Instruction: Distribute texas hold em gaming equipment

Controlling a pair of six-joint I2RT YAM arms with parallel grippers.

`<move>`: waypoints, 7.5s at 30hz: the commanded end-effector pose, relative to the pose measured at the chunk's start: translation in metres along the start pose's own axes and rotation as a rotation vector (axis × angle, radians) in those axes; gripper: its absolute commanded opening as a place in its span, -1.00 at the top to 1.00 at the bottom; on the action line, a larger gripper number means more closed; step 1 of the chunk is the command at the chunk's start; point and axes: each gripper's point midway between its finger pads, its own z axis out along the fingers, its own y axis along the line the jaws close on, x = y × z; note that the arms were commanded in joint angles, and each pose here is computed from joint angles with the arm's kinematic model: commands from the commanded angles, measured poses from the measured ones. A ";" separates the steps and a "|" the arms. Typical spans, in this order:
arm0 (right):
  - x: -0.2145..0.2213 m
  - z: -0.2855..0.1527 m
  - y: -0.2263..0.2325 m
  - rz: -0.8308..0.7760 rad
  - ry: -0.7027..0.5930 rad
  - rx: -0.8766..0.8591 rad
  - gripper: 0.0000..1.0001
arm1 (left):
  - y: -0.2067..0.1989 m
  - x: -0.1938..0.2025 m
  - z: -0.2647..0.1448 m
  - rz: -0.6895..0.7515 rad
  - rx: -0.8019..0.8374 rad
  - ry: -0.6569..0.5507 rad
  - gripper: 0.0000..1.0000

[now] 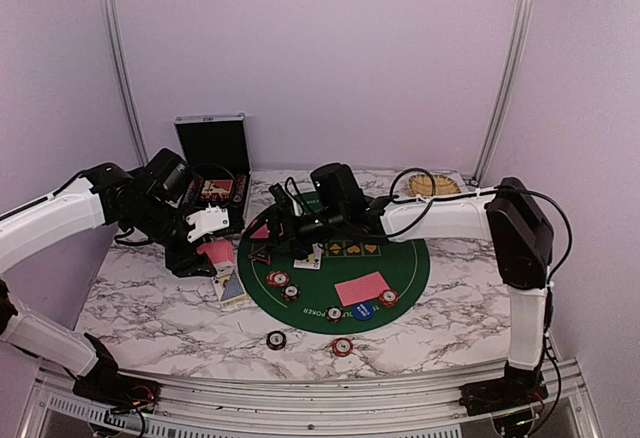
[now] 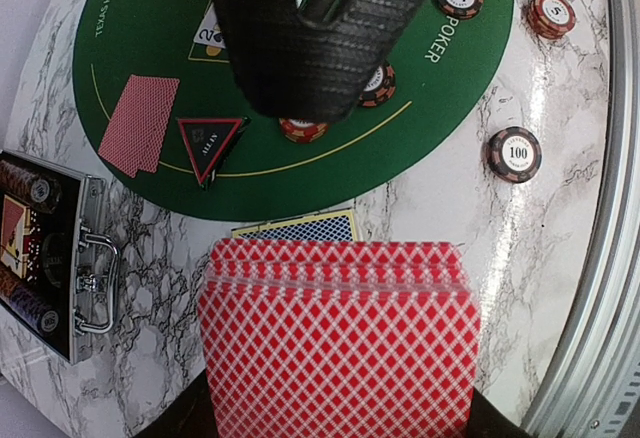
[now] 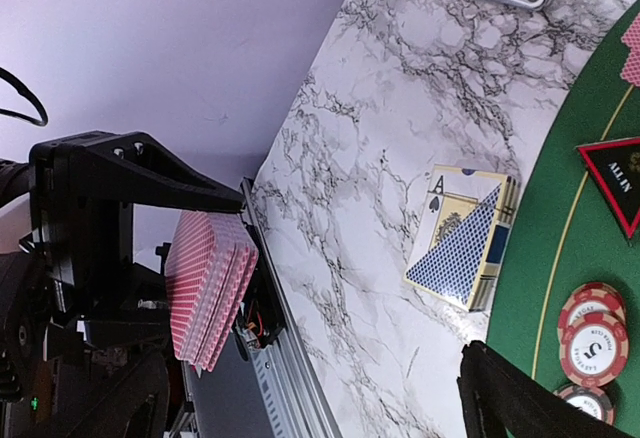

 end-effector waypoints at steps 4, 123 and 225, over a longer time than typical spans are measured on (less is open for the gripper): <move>-0.009 0.015 0.038 -0.011 -0.003 -0.156 -0.98 | 0.004 -0.009 -0.005 0.010 0.005 -0.016 1.00; -0.030 -0.044 0.048 0.168 -0.025 -0.238 1.00 | 0.006 -0.009 -0.008 0.016 -0.013 -0.022 1.00; -0.010 -0.107 -0.126 -0.282 -0.035 0.756 -0.25 | -0.001 -0.003 -0.004 0.000 0.006 -0.013 1.00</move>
